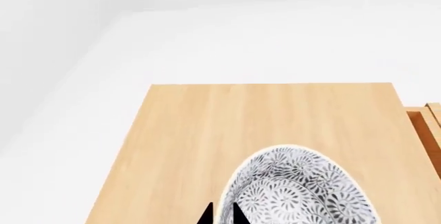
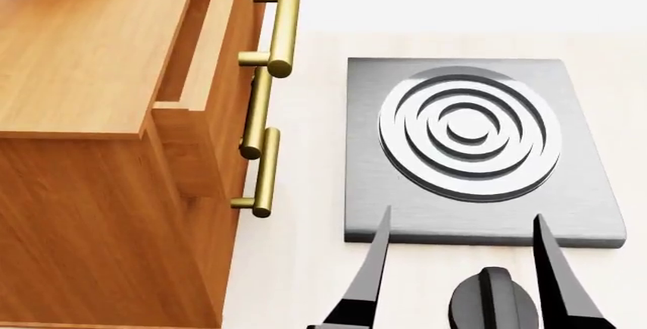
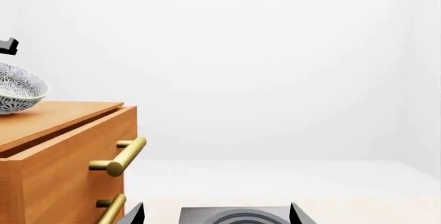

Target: Pick the akita bowl on the wooden cabinet and place it on the plate.

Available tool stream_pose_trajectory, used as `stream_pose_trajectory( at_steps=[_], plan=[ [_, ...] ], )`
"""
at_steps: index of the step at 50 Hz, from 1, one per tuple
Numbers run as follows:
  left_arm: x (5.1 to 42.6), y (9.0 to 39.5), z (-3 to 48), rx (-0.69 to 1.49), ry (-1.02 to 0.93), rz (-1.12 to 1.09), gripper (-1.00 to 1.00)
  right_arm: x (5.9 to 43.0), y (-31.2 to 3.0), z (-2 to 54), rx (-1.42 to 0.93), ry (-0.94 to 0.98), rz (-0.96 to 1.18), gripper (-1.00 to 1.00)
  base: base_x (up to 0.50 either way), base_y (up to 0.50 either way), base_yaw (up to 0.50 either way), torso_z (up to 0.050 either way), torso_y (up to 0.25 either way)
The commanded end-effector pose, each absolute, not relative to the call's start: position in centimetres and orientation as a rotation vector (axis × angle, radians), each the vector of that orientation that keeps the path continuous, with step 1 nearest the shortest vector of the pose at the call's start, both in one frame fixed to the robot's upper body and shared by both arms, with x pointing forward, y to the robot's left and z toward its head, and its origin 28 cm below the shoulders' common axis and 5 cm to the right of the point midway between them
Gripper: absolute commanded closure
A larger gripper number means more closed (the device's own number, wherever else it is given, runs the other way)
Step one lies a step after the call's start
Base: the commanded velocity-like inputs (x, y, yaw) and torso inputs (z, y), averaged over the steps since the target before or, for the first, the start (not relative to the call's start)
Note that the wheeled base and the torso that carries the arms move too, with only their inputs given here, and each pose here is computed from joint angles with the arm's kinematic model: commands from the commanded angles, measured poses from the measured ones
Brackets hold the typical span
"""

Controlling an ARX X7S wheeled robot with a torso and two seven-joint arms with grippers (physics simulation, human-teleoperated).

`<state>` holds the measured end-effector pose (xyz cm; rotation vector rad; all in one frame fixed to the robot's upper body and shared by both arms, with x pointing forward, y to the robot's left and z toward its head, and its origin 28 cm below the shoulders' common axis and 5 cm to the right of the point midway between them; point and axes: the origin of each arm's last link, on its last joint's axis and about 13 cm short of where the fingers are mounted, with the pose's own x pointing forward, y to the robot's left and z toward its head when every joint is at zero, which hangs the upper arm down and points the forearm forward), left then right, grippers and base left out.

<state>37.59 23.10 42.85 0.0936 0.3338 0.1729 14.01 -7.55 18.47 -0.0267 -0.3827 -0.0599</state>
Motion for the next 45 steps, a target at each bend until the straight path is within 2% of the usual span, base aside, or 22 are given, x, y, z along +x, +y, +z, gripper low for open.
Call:
stream_pose_trajectory(
  at_steps=[1,15,45],
  plan=[
    [37.3,22.2,44.0,0.197,0.254,0.166,1.0,13.9,-7.6,18.5,-0.026,-0.385,-0.063,-1.0,0.0,0.0,0.0,0.0,0.0],
    [36.3,20.7,44.8,0.29,0.17,0.106,1.0,14.0,-7.6,18.5,-0.024,-0.384,-0.064,-1.0,0.0,0.0,0.0,0.0,0.0],
    [31.2,16.6,47.5,0.545,-0.232,-0.069,1.0,13.8,-7.7,18.7,-0.026,-0.394,-0.071,-1.0,0.0,0.0,0.0,0.0,0.0]
  ],
)
